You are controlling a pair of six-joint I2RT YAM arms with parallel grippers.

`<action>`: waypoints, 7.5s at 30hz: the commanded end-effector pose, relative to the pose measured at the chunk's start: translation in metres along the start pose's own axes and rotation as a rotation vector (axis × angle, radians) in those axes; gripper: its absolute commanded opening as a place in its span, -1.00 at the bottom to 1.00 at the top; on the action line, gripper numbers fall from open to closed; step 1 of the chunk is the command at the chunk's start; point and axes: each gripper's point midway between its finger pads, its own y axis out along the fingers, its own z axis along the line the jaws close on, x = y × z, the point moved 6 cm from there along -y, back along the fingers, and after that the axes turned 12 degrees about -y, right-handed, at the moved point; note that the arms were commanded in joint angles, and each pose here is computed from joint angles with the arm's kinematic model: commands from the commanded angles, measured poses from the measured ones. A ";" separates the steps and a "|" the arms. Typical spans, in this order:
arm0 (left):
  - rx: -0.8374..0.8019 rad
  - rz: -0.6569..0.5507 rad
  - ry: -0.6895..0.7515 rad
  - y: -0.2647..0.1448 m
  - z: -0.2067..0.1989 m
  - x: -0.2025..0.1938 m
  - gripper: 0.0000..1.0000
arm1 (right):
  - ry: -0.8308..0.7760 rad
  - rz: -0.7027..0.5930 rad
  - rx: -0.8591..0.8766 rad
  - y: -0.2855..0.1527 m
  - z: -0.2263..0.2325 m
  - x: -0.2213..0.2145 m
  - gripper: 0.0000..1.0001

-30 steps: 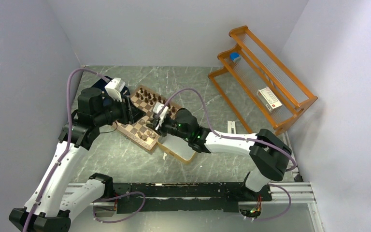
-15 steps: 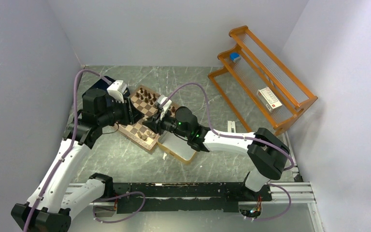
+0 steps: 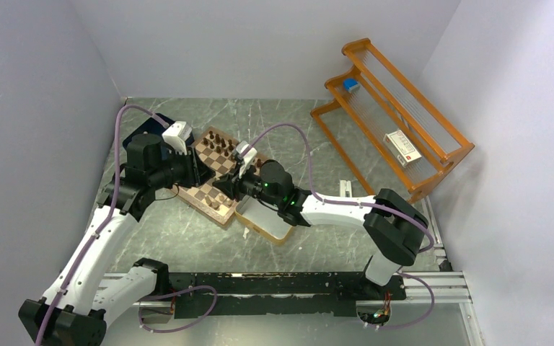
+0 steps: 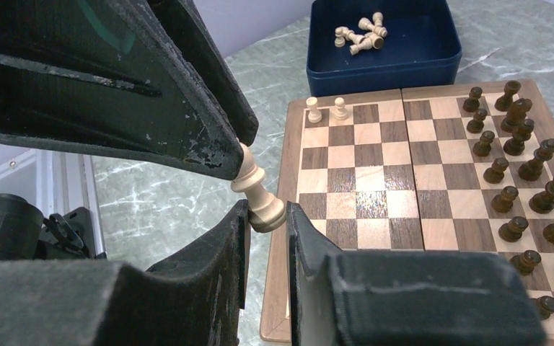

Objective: Set up the chess pieces on the board
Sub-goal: Place the chess piece on the chessboard, then pick up the chess piece from the storage box.

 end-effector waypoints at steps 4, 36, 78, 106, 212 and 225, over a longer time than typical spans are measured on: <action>-0.006 0.001 0.010 0.004 0.001 -0.001 -0.32 | 0.043 -0.062 -0.038 0.007 -0.007 0.012 -1.00; 0.262 -0.167 0.020 0.010 0.034 0.024 -0.79 | 0.020 -0.021 -0.041 -0.027 -0.006 -0.001 0.35; 0.839 -0.078 -0.124 0.074 0.165 -0.020 -0.82 | -0.041 -0.146 -0.038 -0.117 0.002 0.033 1.00; 0.891 -0.064 -0.121 0.078 0.179 -0.027 -0.69 | -0.087 -0.139 -0.045 -0.121 0.000 0.035 1.00; 0.968 0.008 -0.100 0.138 0.338 0.103 -0.35 | 0.013 -0.014 -0.372 -0.119 -0.036 0.042 1.00; 0.815 -0.042 -0.211 0.139 0.305 0.110 -0.69 | 0.091 -0.054 -0.338 -0.129 -0.028 0.050 1.00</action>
